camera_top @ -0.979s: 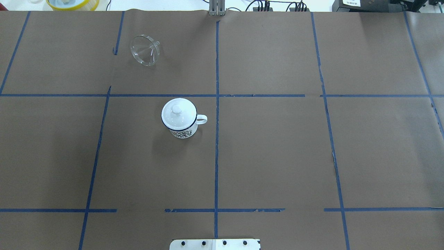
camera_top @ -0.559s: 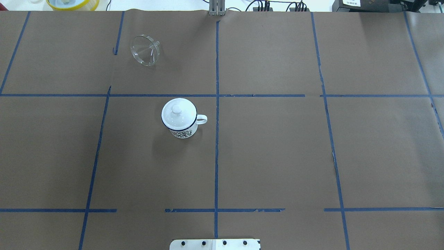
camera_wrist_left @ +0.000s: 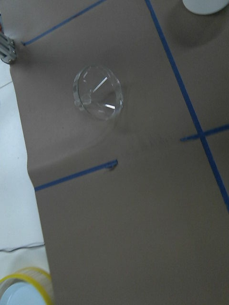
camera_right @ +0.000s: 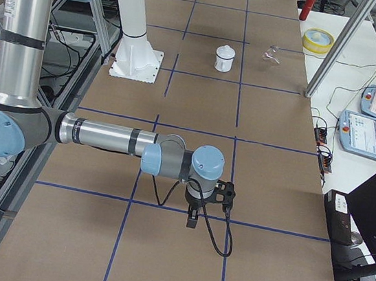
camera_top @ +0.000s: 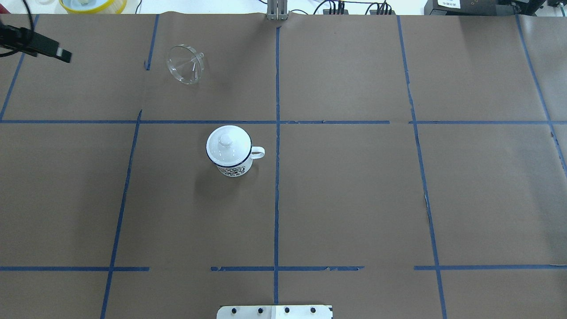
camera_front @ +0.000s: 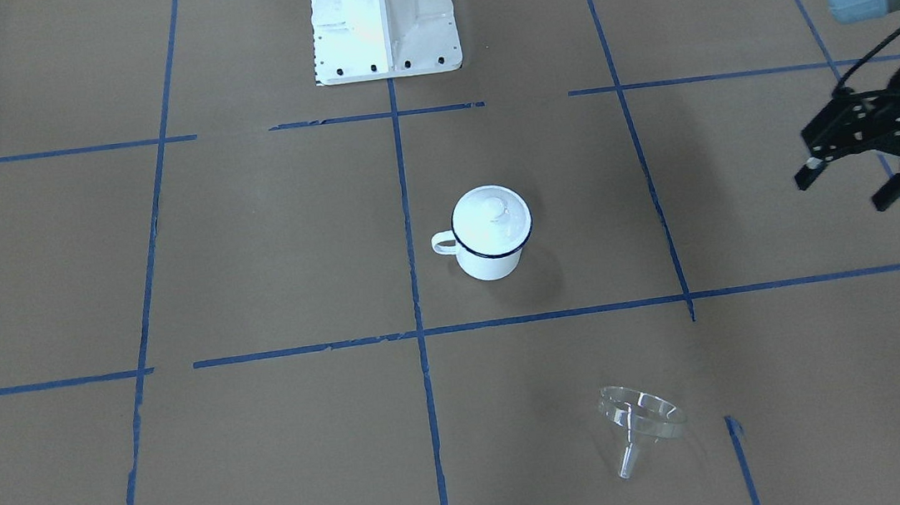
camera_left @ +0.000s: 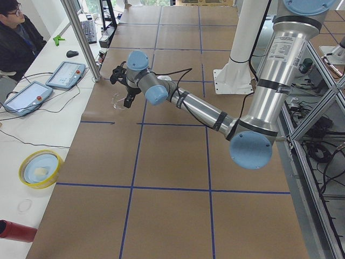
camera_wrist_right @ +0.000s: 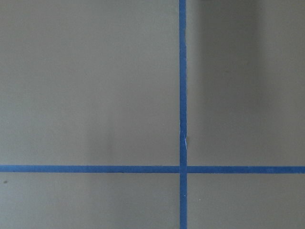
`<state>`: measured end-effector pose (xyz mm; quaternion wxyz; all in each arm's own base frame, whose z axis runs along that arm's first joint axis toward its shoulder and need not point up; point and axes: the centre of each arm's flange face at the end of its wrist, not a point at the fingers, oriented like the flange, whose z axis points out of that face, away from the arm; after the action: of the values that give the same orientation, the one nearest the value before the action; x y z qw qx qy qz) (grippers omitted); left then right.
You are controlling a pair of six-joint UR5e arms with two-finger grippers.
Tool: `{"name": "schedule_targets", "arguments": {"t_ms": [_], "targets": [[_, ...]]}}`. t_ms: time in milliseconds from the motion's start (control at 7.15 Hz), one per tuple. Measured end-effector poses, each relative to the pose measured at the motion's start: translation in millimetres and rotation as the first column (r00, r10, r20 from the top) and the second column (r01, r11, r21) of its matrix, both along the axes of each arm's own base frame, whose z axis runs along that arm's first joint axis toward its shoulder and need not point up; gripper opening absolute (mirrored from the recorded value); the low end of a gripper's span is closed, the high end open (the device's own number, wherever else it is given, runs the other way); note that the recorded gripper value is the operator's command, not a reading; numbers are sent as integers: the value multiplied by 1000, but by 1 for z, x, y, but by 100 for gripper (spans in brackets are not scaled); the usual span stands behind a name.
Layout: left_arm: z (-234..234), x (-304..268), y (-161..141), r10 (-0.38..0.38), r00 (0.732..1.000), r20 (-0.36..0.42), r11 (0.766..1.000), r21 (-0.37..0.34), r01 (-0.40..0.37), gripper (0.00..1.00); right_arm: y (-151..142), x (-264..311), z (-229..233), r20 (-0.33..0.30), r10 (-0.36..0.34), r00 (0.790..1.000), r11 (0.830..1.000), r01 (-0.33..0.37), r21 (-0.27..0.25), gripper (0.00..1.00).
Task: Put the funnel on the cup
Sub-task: 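Move the left gripper over the white lid on the enamel mug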
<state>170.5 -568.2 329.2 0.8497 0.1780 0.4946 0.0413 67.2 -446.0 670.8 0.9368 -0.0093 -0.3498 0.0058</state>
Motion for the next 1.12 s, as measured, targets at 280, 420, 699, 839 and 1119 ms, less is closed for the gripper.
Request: {"name": "schedule_targets", "arguments": {"t_ms": [280,420,699,839,1119], "targets": [[-89,118,7,-37,999,14,975,-219,40,100,0,0,0,0,0,1000,1000,0,0,100],[-130,164,18,-53,997,61,949,-307,69,100,0,0,0,0,0,1000,1000,0,0,100],[-176,228,44,-89,985,149,902,-408,144,100,0,0,0,0,0,1000,1000,0,0,100],[-180,250,53,-97,979,177,889,-427,165,100,0,0,0,0,0,1000,1000,0,0,100],[-173,278,61,-96,971,217,881,-436,185,100,0,0,0,0,0,1000,1000,0,0,100]]}}
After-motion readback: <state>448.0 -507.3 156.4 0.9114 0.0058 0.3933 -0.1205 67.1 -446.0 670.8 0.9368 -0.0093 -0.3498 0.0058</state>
